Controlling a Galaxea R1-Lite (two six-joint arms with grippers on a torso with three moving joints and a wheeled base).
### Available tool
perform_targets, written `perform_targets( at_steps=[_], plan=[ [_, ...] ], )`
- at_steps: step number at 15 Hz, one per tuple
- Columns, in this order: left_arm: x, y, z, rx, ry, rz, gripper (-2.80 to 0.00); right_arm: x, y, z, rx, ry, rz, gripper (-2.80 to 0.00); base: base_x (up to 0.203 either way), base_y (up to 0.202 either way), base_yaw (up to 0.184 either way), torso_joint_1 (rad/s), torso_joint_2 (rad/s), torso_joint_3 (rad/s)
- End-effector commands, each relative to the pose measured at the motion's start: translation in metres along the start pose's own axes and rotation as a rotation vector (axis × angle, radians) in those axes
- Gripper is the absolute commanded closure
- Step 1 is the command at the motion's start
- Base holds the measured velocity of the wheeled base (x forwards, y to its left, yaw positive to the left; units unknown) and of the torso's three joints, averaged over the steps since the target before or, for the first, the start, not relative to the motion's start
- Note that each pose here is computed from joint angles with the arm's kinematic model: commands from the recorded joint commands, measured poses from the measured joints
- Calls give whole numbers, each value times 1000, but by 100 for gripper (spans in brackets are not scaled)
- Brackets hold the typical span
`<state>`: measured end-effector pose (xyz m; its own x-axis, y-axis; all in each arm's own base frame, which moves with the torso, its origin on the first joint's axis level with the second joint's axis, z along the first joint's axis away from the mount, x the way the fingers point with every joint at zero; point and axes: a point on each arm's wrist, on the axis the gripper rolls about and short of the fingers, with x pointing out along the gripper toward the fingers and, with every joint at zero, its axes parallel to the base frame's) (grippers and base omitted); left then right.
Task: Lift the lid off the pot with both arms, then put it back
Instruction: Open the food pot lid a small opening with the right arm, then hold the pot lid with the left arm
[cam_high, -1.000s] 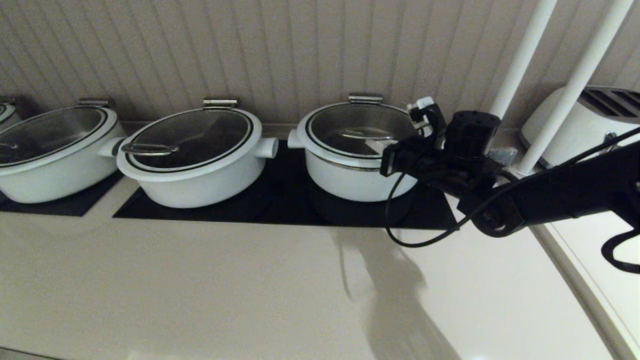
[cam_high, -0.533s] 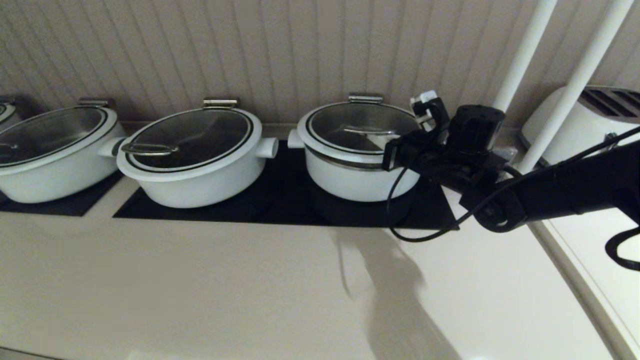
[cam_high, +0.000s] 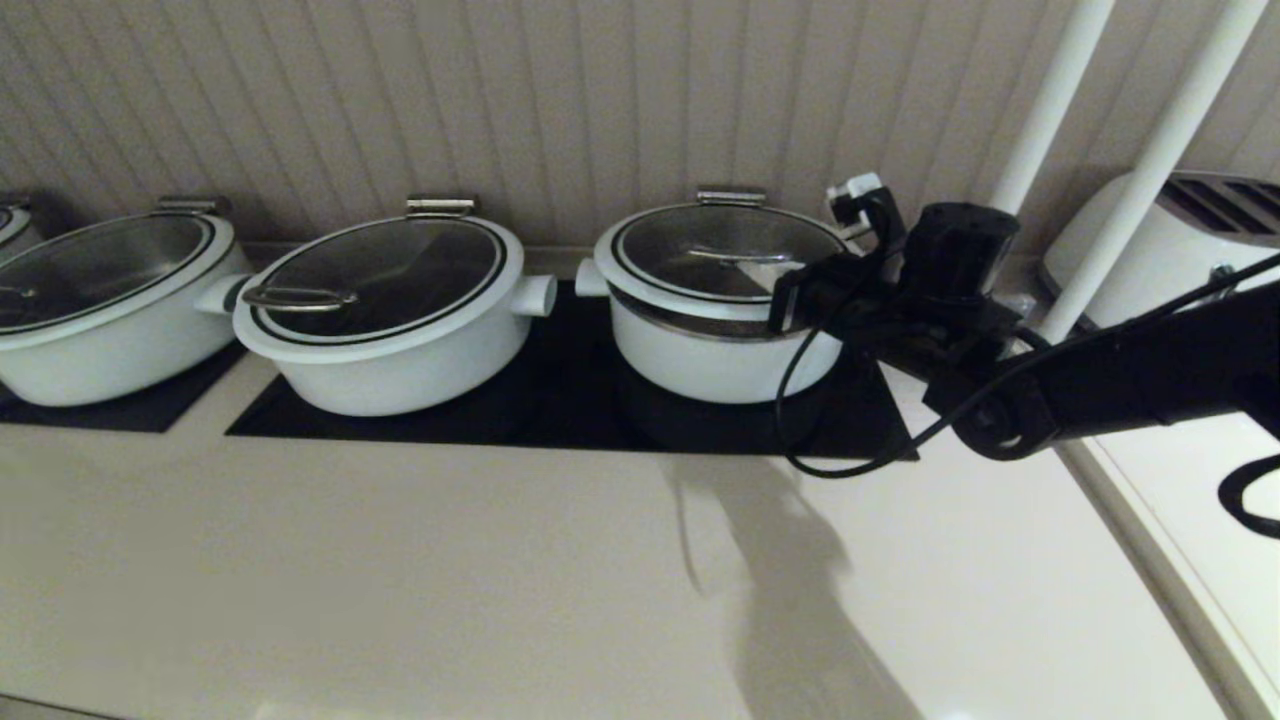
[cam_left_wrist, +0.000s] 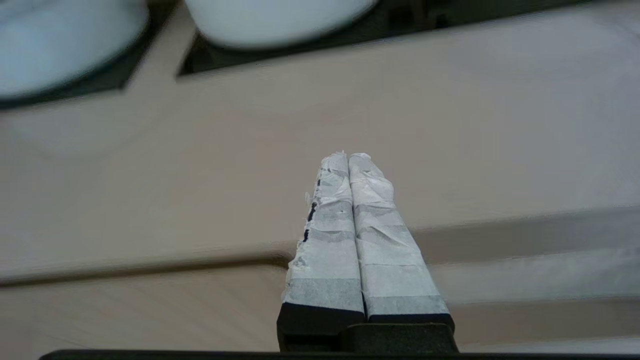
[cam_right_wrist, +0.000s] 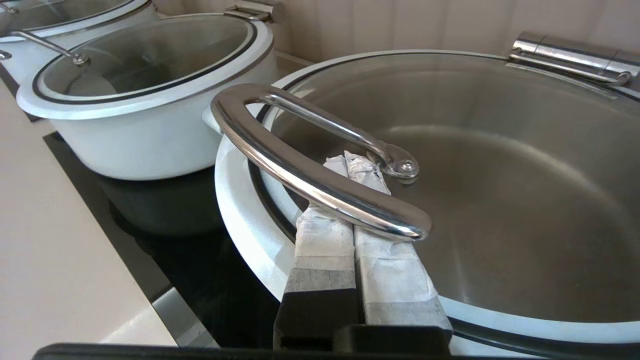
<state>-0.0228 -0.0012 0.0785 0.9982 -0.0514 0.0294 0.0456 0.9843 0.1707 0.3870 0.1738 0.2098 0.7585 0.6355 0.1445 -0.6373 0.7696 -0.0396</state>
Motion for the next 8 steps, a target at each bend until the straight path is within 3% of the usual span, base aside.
perform_targets(
  at_steps=[1,5,8],
  plan=[
    [0,0,3,0,-29,-5,0,-1,1,3,-3,-11,4,0,0,0,0,0,0,0],
    [0,2,20,-3,-46,-70,0,-1,1,4,-5,-12,4,0,0,0,0,0,0,0],
    [14,7,56,-10,4,-140,0,1,0,8,-9,-26,4,0,0,0,0,0,0,0]
  ],
)
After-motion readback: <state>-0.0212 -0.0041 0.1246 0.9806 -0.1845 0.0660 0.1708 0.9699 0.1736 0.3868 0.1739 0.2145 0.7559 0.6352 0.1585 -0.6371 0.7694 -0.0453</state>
